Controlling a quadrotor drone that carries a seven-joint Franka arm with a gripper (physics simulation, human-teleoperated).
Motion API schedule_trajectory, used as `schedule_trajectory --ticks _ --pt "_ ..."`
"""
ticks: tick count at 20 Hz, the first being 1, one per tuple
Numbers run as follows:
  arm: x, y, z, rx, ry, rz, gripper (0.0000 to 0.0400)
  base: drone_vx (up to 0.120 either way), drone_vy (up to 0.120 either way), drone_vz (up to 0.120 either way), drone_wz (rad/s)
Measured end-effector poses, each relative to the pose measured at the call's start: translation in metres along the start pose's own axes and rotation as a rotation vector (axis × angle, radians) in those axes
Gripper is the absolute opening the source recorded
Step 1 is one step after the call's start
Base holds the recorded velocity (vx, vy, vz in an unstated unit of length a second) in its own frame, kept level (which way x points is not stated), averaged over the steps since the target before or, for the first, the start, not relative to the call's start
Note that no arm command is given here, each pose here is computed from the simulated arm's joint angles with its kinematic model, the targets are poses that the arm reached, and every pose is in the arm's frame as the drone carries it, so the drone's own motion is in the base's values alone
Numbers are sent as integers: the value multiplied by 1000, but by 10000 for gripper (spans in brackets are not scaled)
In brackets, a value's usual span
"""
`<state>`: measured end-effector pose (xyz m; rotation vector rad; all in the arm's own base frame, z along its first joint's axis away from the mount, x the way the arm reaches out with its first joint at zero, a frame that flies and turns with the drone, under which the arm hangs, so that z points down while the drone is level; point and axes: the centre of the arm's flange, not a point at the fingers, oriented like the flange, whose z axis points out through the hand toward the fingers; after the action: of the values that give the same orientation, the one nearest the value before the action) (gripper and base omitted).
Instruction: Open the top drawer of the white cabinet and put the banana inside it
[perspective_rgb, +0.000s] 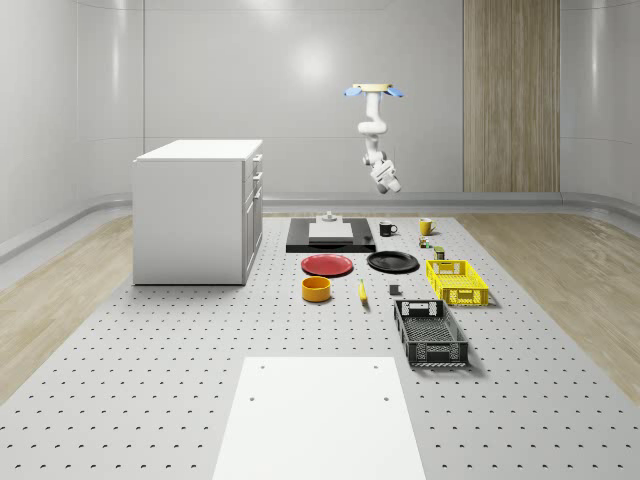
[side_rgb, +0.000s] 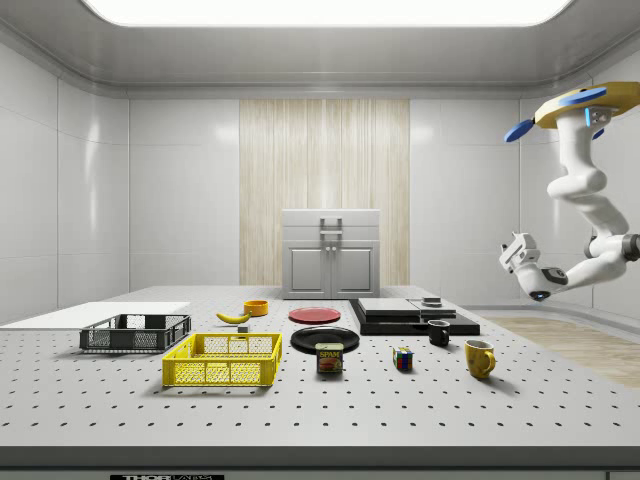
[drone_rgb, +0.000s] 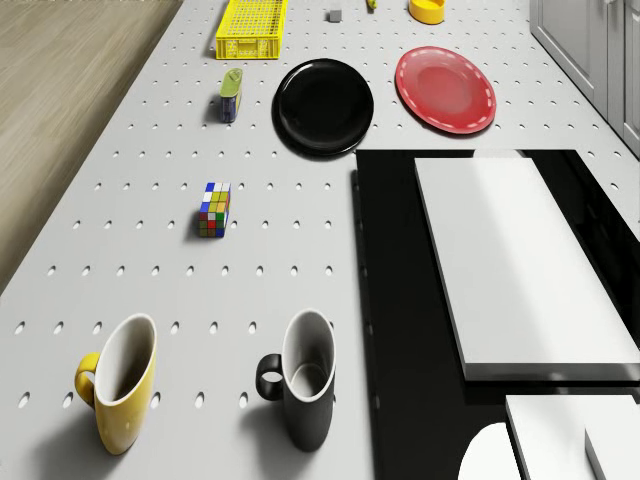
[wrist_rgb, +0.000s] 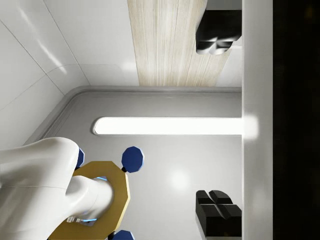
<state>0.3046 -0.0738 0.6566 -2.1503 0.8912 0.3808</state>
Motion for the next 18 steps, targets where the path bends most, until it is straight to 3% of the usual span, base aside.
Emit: schedule_trajectory --ticks 3,7,18 --pt "20 20 4 202 -209 3 400 120 -120 120 0" --pt "35 34 12 356 -368 5 400 120 -120 120 0" --pt "46 44 22 484 -500 8 400 120 -120 120 0"
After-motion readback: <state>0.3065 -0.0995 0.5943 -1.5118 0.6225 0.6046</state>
